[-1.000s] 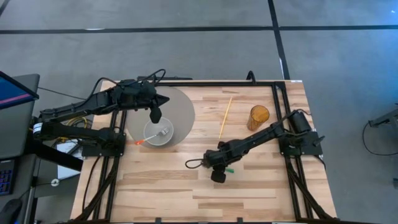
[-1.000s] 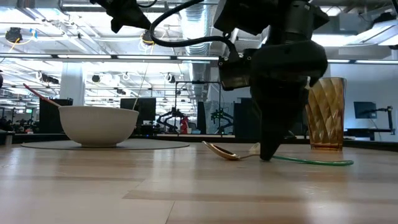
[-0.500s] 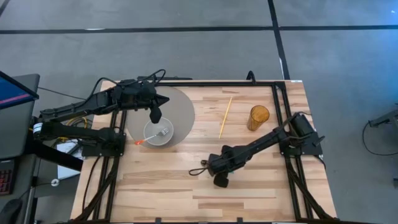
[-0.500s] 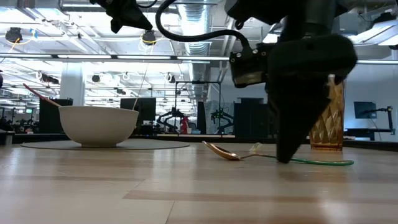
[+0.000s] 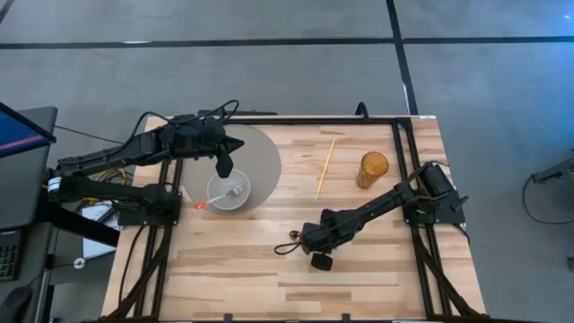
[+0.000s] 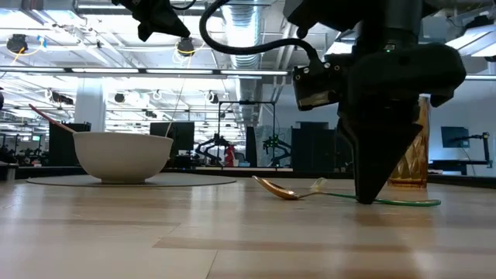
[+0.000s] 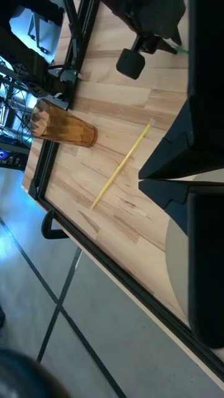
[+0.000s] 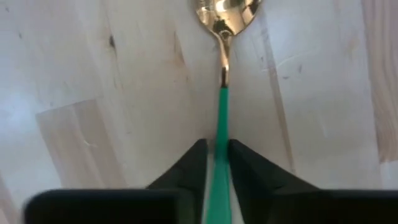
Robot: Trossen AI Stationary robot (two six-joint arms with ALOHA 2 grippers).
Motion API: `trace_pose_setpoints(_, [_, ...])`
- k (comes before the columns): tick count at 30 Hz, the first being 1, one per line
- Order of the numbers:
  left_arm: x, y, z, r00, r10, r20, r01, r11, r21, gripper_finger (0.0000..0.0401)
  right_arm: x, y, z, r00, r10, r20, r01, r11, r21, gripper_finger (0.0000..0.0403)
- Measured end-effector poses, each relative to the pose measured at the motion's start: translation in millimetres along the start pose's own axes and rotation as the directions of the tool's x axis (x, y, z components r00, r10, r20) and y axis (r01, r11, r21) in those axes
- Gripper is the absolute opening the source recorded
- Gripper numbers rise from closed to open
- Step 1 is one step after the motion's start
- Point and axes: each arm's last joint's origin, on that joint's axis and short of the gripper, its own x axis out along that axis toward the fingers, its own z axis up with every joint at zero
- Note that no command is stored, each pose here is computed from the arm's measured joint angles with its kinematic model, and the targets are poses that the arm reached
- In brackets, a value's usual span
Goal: Pick & Place Utensil
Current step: Put the green spoon into the gray bowl on the gray mat
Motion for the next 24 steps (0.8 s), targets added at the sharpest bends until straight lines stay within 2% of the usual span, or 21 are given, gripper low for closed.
trace_pose_setpoints(2, [0,0,0,1.0,-0.001,0.0,0.001,1.0,0.0,0.0013,0,-4,2,1.0,0.004,-0.006,-0.004,1.0,-0.001,0.0023])
trace_pose_setpoints(4, [0,0,0,1.0,0.0,0.0,0.0,1.0,0.0,0.0013,0,-7,5,1.0,0.007,-0.008,-0.007,1.0,0.006,0.0011])
trace_pose_setpoints(9, [0,0,0,1.0,0.0,0.0,0.0,1.0,0.0,0.0013,-5,-14,14,1.0,0.021,0.007,-0.021,0.999,-0.027,0.0028])
trace_pose_setpoints(17, [0,-1,0,1.0,-0.004,0.002,0.004,1.0,0.003,0.0013,-38,-32,55,0.987,0.01,0.158,0.007,0.994,-0.107,0.0004])
trace_pose_setpoints(24, [-1,-3,0,1.0,-0.019,0.001,0.019,0.999,0.037,0.0013,-40,-58,68,0.986,-0.007,0.164,0.026,0.993,-0.113,0.0])
